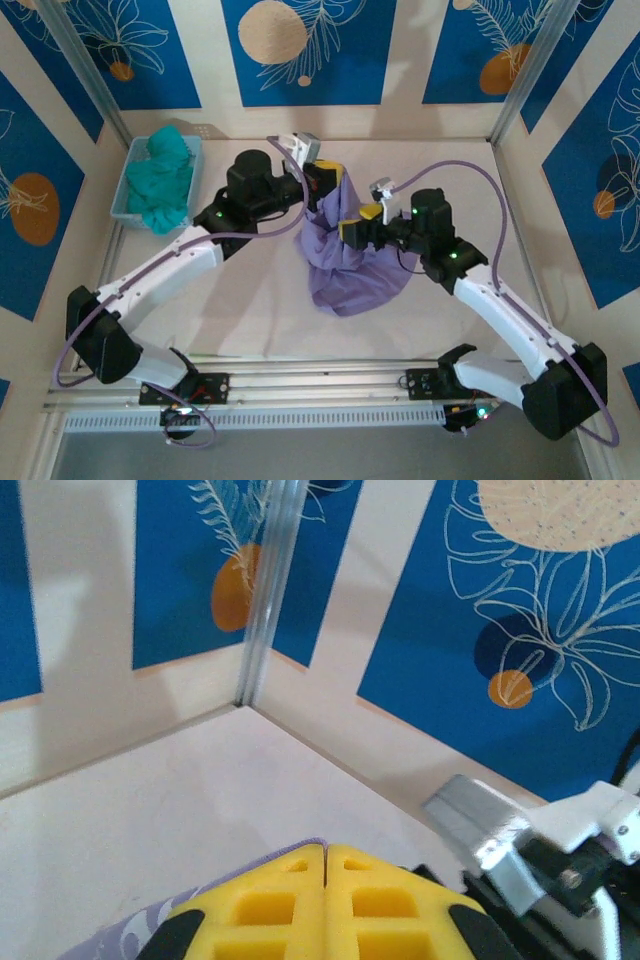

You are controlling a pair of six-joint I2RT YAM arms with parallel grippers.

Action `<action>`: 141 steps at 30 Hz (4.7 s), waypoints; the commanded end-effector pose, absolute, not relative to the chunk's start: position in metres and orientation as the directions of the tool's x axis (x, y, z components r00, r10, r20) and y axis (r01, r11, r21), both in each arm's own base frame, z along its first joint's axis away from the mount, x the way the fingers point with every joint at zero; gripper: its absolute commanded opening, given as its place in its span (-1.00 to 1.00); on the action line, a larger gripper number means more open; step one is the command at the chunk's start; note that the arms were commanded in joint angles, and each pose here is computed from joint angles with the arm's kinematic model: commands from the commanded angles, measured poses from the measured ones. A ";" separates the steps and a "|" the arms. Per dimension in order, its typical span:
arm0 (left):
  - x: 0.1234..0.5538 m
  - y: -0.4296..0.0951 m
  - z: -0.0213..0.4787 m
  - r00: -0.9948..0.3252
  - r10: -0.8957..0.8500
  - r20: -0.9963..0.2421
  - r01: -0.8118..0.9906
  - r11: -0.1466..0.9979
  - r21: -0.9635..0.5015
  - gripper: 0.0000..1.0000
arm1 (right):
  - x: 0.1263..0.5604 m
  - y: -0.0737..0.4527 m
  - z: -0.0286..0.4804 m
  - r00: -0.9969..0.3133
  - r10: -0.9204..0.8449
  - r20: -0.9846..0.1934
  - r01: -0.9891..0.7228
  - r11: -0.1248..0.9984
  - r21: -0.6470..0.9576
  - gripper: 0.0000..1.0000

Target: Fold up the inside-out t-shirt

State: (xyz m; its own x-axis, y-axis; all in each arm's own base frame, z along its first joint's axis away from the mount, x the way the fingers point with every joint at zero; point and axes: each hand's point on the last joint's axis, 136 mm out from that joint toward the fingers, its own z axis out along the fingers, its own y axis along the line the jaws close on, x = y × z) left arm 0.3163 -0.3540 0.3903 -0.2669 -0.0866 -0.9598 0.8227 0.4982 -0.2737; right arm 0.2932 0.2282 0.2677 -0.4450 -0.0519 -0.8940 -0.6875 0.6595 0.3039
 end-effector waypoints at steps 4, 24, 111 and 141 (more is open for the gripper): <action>0.261 -0.380 0.399 -0.251 -0.062 -0.966 0.942 0.213 -0.259 -0.92 | 0.330 0.191 0.246 -0.484 0.018 -0.875 -0.476 0.834 0.280 -0.70; 0.322 -0.329 0.161 -0.679 0.248 -0.692 0.650 0.640 -0.409 0.28 | 0.276 0.128 0.123 -0.759 0.264 -0.595 -0.099 0.857 0.506 -1.00; 0.293 -0.217 0.224 -0.338 0.090 -0.937 0.559 0.820 -0.123 0.09 | 0.345 0.298 0.232 -0.762 -0.257 -0.594 -0.610 0.591 0.527 -0.91; 0.261 -0.310 0.260 -0.610 0.001 -0.793 0.732 0.383 -0.563 -1.00 | 0.367 0.182 0.198 -0.670 -0.396 -0.628 -0.382 0.909 -0.165 -0.26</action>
State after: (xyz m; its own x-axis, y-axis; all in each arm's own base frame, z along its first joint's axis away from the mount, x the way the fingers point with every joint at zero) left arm 0.2800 -0.3050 0.2406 -0.5463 0.0166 -0.8374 0.7319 0.4955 -0.4677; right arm 0.3661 0.2092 0.1898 -0.7043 -0.3602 -0.6117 -0.4532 0.8914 -0.0031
